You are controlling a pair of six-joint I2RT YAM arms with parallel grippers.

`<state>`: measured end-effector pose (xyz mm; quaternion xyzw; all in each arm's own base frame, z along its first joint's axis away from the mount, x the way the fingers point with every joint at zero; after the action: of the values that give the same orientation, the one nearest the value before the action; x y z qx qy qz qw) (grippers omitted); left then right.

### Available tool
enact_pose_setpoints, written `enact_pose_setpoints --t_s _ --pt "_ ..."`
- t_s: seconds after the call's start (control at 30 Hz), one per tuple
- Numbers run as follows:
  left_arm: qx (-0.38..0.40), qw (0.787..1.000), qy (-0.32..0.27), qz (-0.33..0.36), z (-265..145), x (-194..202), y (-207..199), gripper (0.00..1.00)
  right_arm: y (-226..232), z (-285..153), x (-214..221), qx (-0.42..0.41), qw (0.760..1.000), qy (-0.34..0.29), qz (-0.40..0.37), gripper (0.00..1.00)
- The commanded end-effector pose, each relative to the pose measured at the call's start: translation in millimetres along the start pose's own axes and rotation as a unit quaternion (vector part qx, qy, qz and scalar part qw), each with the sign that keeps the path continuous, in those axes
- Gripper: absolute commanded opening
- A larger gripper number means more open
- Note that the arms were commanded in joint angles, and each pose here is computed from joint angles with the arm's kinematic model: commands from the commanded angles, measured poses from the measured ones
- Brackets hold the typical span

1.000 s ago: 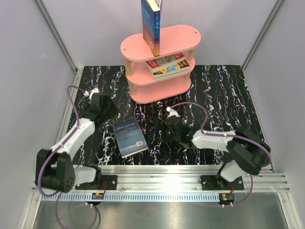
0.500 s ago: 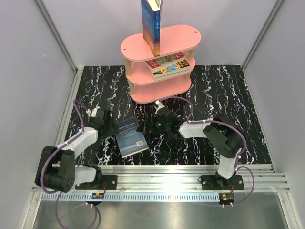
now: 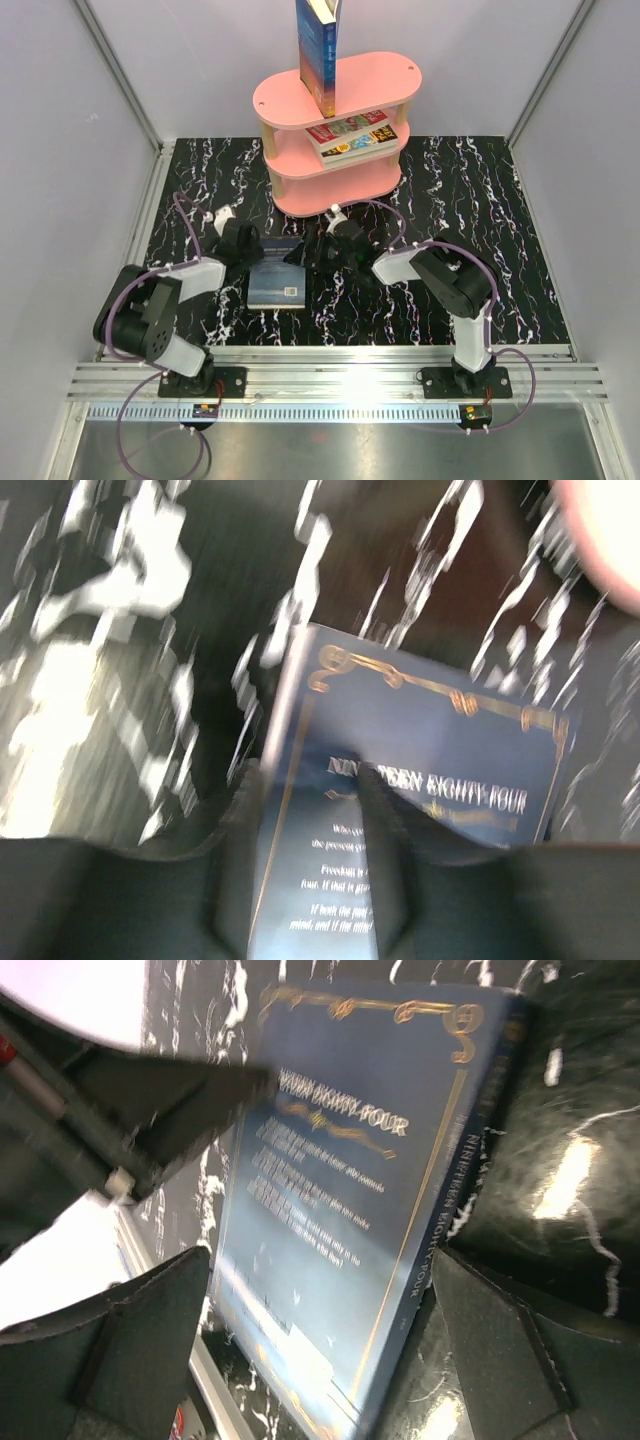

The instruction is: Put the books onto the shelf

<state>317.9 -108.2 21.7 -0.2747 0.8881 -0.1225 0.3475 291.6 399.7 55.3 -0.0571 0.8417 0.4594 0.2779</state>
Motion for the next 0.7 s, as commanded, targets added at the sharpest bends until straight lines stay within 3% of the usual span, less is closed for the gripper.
enact_pose_setpoints --t_s 0.0,0.07,0.2,0.23,0.27,0.33,0.43,0.6,0.67 --pt "0.023 0.982 0.186 -0.014 9.0 102.4 8.7 0.26 11.2 0.2 43.7 -0.063 0.996 0.056 0.040 1.00" --pt "0.042 0.979 0.199 -0.020 17.0 114.7 4.6 0.14 21.9 -4.6 41.6 -0.101 0.992 0.041 0.059 1.00" --pt "0.094 0.969 0.225 -0.044 16.2 134.2 -8.8 0.13 27.2 -18.1 50.4 -0.145 0.985 0.036 0.091 1.00" --pt "0.143 0.962 0.226 -0.051 12.0 131.8 -25.7 0.14 32.1 -19.6 47.2 -0.159 0.982 0.028 0.094 1.00" --pt "0.162 0.958 0.228 -0.060 8.2 131.3 -31.9 0.16 29.7 -18.9 49.5 -0.159 0.982 0.030 0.097 1.00" --pt "0.217 0.944 0.242 -0.060 -6.3 133.5 -44.5 0.33 28.0 -18.5 50.5 -0.158 0.982 0.029 0.101 0.99" --pt "0.267 0.928 0.254 -0.057 -27.5 133.1 -54.6 0.48 23.0 -18.1 51.4 -0.148 0.984 0.027 0.099 1.00" --pt "0.282 0.924 0.258 -0.020 -51.0 132.1 -49.6 0.52 10.2 -25.1 46.0 -0.120 0.989 0.017 0.090 1.00" --pt "0.240 0.933 0.267 -0.004 -51.7 138.0 -31.2 0.52 3.4 -31.8 36.0 -0.113 0.990 0.003 0.087 1.00"
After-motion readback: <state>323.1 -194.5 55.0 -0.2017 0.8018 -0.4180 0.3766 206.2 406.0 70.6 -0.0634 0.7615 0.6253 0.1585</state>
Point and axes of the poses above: each gripper's point midway between its finger pads, its own z axis out along the fingers, its own y axis along the line the jaws close on, x = y × z, the point moved 1 cm from there along -z, back along the fingers, and after that the axes turned 5 degrees about -z, right-handed, at the moved point
